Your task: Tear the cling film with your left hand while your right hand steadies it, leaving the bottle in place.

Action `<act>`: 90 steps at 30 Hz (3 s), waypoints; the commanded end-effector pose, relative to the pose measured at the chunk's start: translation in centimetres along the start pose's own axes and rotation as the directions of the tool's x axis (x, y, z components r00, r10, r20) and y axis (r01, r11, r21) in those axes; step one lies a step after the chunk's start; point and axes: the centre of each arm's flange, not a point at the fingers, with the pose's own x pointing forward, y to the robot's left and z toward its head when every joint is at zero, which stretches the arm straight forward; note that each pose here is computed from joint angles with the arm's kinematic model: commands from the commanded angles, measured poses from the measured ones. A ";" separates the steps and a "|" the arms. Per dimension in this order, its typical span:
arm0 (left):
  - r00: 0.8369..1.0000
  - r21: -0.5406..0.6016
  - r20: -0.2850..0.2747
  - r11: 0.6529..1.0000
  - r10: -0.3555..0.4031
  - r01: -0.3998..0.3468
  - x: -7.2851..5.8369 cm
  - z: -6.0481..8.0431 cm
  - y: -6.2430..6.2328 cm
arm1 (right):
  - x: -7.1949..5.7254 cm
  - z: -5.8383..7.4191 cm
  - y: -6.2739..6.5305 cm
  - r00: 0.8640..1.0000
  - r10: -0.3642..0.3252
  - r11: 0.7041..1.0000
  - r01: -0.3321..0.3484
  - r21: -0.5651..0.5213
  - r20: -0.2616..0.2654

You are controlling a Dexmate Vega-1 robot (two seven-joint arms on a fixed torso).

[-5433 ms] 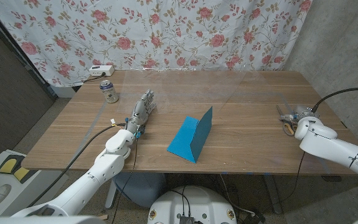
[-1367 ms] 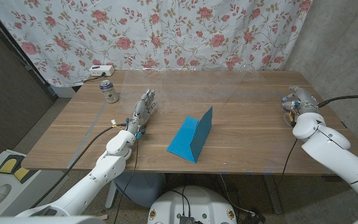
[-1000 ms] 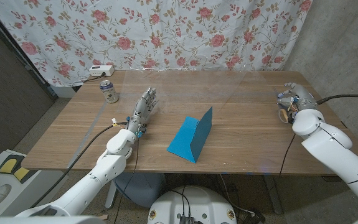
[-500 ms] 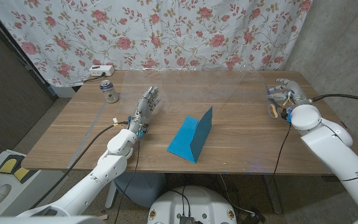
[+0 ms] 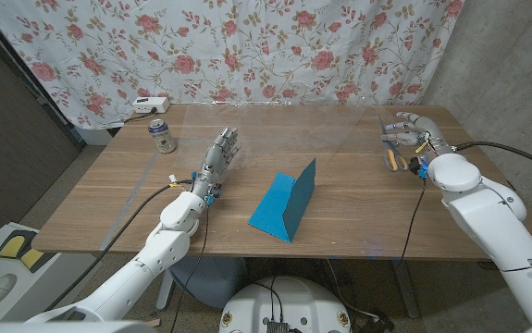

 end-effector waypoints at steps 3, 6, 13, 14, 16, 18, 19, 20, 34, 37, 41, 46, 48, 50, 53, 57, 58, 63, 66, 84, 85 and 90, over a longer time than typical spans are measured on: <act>1.000 -0.007 0.004 1.000 -0.026 0.026 0.1 0.0 -0.7 | 0.4 0.5 1.6 0.990 0.094 0.963 -0.117 0.243 0.106; 1.000 -0.010 0.005 1.000 -0.030 0.030 0.1 0.1 -0.8 | 0.6 0.6 2.0 0.987 0.105 0.951 -0.135 0.279 0.122; 0.999 -0.006 0.009 0.999 -0.039 0.039 0.1 0.3 -1.0 | 1.2 1.0 3.0 0.982 0.127 0.940 -0.165 0.300 0.142; 0.999 -0.005 0.010 0.999 -0.038 0.038 0.1 0.4 -1.0 | 1.2 1.0 3.1 0.981 0.126 0.941 -0.164 0.296 0.145; 0.999 -0.008 0.011 0.999 -0.037 0.037 0.0 0.4 -1.0 | 1.3 1.2 3.2 0.979 0.132 0.935 -0.175 0.308 0.156; 0.999 -0.007 0.010 0.999 -0.039 0.039 0.0 0.5 -1.1 | 1.2 1.6 3.3 0.980 0.119 0.943 -0.162 0.291 0.161; 0.999 -0.007 0.009 0.999 -0.040 0.040 0.0 0.5 -1.1 | 1.2 1.7 3.5 0.978 0.126 0.937 -0.172 0.303 0.164; 0.999 -0.006 0.007 0.999 -0.041 0.041 0.0 0.5 -1.1 | 1.3 1.8 3.6 0.975 0.139 0.926 -0.191 0.325 0.175; 0.998 -0.005 0.031 0.999 -0.052 0.052 0.6 1.2 -1.8 | 1.5 3.4 5.2 0.951 0.178 0.865 -0.274 0.420 0.254; 0.997 -0.008 0.033 0.998 -0.063 0.063 0.7 1.4 -2.1 | 1.5 3.9 5.6 0.941 0.178 0.837 -0.298 0.459 0.287; 0.996 -0.009 0.034 0.997 -0.082 0.083 0.8 1.5 -2.6 | 1.5 4.5 6.1 0.933 0.184 0.814 -0.321 0.484 0.309; 0.994 -0.006 0.033 0.995 -0.104 0.104 0.9 1.7 -3.0 | 1.6 5.3 6.7 0.923 0.190 0.798 -0.344 0.495 0.335; 0.993 -0.003 0.035 0.994 -0.110 0.110 0.9 1.9 -3.2 | 1.6 5.6 6.9 0.921 0.192 0.798 -0.347 0.492 0.340; 0.993 0.002 0.036 0.993 -0.116 0.116 0.8 2.0 -3.3 | 1.7 5.8 7.1 0.915 0.199 0.790 -0.361 0.495 0.350; 0.992 0.007 0.039 0.992 -0.123 0.122 0.7 2.2 -3.6 | 1.7 6.2 7.1 0.912 0.196 0.786 -0.366 0.499 0.361; 0.990 0.006 0.041 0.991 -0.135 0.134 0.5 2.3 -4.0 | 1.7 6.5 7.3 0.905 0.196 0.776 -0.379 0.504 0.379; 0.990 0.004 0.040 0.990 -0.138 0.138 0.5 2.3 -4.1 | 1.7 6.6 7.4 0.902 0.199 0.772 -0.386 0.506 0.384; 0.988 0.006 0.036 0.988 -0.151 0.151 0.4 2.4 -4.8 | 1.9 6.9 7.8 0.891 0.211 0.745 -0.413 0.523 0.403; 0.986 0.006 0.047 0.987 -0.162 0.162 0.3 2.5 -5.2 | 1.9 7.1 8.1 0.883 0.214 0.734 -0.427 0.528 0.417; 0.988 0.058 0.094 0.991 -0.126 0.121 -0.7 3.9 -7.4 | 1.8 7.7 8.9 0.861 0.224 0.737 -0.457 0.498 0.458; 0.988 0.055 0.096 0.991 -0.124 0.119 -0.8 4.0 -7.5 | 1.8 7.7 8.9 0.859 0.223 0.740 -0.456 0.494 0.460; 0.989 0.034 0.085 0.992 -0.124 0.122 -0.9 4.1 -8.0 | 1.7 7.7 9.1 0.853 0.229 0.726 -0.471 0.501 0.469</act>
